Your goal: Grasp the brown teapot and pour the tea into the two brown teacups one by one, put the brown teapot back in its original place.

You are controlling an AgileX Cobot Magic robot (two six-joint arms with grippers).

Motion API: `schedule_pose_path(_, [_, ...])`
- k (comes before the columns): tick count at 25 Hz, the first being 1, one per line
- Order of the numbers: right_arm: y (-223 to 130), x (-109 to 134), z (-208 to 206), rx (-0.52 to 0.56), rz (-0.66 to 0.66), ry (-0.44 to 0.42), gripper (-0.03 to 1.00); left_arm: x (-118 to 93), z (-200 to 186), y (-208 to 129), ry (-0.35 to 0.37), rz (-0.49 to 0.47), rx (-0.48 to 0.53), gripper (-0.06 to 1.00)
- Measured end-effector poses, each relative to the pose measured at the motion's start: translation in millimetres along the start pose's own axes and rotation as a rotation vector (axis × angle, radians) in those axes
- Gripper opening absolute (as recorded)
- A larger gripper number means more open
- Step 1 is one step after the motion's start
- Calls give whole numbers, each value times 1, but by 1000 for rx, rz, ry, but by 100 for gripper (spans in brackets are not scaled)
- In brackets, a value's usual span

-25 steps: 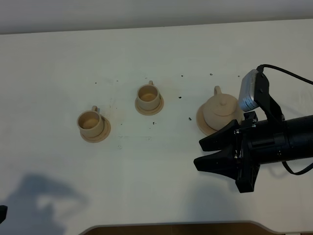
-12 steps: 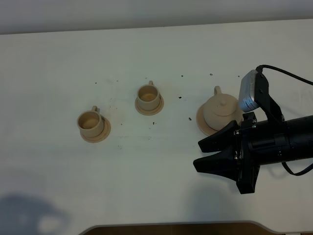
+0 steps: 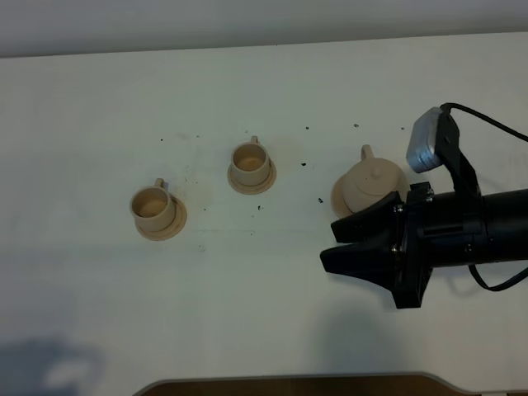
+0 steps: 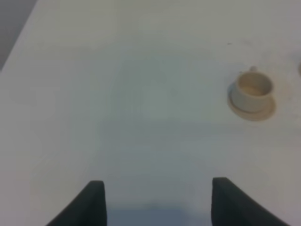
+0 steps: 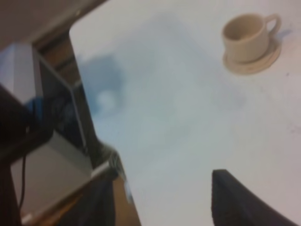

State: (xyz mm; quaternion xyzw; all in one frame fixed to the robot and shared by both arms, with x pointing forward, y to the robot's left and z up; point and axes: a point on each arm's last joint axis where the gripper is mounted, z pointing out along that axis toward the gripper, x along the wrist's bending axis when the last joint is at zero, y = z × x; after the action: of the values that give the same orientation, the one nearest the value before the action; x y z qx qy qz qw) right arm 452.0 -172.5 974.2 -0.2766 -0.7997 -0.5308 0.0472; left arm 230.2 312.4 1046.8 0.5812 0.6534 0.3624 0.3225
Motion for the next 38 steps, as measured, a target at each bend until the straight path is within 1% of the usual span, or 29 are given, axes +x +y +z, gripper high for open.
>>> schedule_pose_path(4, [3,-1,0,-30,25,-11,48,0,-1,-1,3,-2,-6,50])
schedule_pose_path(7, [8,-5,-1,-80,69,-46,48,0,0,0,3,-1,-3,50])
schedule_pose_path(9, [16,-12,-1,-93,90,-108,48,0,0,0,3,-1,-4,50])
schedule_pose_path(11, [30,-22,-3,-98,115,-194,48,0,0,0,3,-1,-4,50])
schedule_pose_path(14, [56,-38,-10,-86,141,-345,48,0,0,0,3,-1,-4,50])
schedule_pose_path(16, [74,-46,-14,-77,149,-411,48,0,0,0,3,-1,-4,50])
schedule_pose_path(18, [93,-55,-16,-59,166,-452,48,0,0,0,3,-1,-4,50])
schedule_pose_path(19, [101,-61,-15,-36,167,-470,48,0,0,0,3,-1,-4,50])
schedule_pose_path(20, [106,-66,-12,-21,204,-482,48,0,0,0,3,-1,-4,50])
schedule_pose_path(22, [117,-82,-4,40,244,-518,48,0,0,0,3,-1,-4,50])
schedule_pose_path(23, [119,-89,2,88,250,-531,48,0,0,0,3,-1,-4,50])
schedule_pose_path(25, [133,-101,13,140,299,-561,48,0,0,0,3,-1,-4,50])
schedule_pose_path(27, [143,-110,26,225,314,-596,48,0,0,0,3,-1,-4,50])
schedule_pose_path(30, [153,-128,45,347,318,-680,48,0,0,0,3,-1,-4,50])
schedule_pose_path(33, [153,-144,63,443,348,-714,49,0,0,0,3,-1,-4,50])
schedule_pose_path(38, [135,-163,84,601,386,-708,53,0,0,0,3,-1,-4,50])
